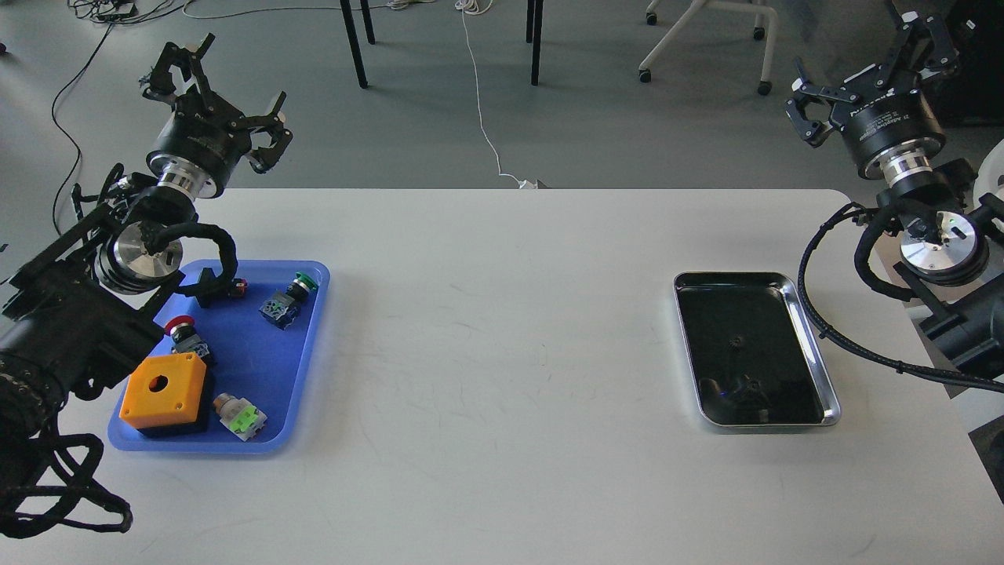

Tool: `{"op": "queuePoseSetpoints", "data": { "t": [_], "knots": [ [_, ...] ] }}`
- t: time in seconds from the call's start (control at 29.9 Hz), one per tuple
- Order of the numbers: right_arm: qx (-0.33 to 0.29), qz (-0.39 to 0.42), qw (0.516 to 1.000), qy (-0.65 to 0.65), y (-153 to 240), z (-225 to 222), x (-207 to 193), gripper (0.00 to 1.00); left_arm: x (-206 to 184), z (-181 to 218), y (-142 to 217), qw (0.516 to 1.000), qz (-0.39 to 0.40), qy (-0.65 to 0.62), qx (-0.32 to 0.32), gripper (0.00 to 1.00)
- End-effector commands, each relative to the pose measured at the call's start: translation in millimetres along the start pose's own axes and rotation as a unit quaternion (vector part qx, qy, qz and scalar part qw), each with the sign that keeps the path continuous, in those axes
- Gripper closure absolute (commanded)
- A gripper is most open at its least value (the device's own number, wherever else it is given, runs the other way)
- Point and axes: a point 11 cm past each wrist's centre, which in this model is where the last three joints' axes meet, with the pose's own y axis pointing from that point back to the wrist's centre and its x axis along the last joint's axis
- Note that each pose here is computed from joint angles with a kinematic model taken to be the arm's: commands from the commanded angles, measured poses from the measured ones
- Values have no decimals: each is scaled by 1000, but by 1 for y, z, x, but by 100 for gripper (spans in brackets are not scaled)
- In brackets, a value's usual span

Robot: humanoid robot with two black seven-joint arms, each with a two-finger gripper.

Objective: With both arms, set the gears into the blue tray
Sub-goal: 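Move the right gripper over the metal tray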

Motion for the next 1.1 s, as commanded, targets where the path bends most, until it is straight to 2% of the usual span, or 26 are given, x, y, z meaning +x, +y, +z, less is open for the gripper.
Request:
{"op": "queuePoseSetpoints", "data": {
  "t": [0.0,0.37,0.4,0.57,0.67,0.77,1.07],
  "knots": [
    [0,0,1000,0,0,0,0,1,0,0,0,1000,0,0,0,2],
    [0,0,1000,0,0,0,0,1,0,0,0,1000,0,0,0,2],
    [29,10,999,17,12,-39,19,1,25,18,15,999,23,-34,4,2],
    [31,-11,999,35,13,-60,9,1,31,22,22,999,21,-45,9,2],
    [7,-39,995,87,9,-68,-5,1,26,30,19,999,7,-34,-3,2],
    [-22,-83,983,165,-9,-69,-35,1,22,35,17,1000,-4,-28,-10,2],
    [-156,-169,887,399,-38,-51,-90,1,15,45,14,999,-14,-18,-27,2]
  ]
}}
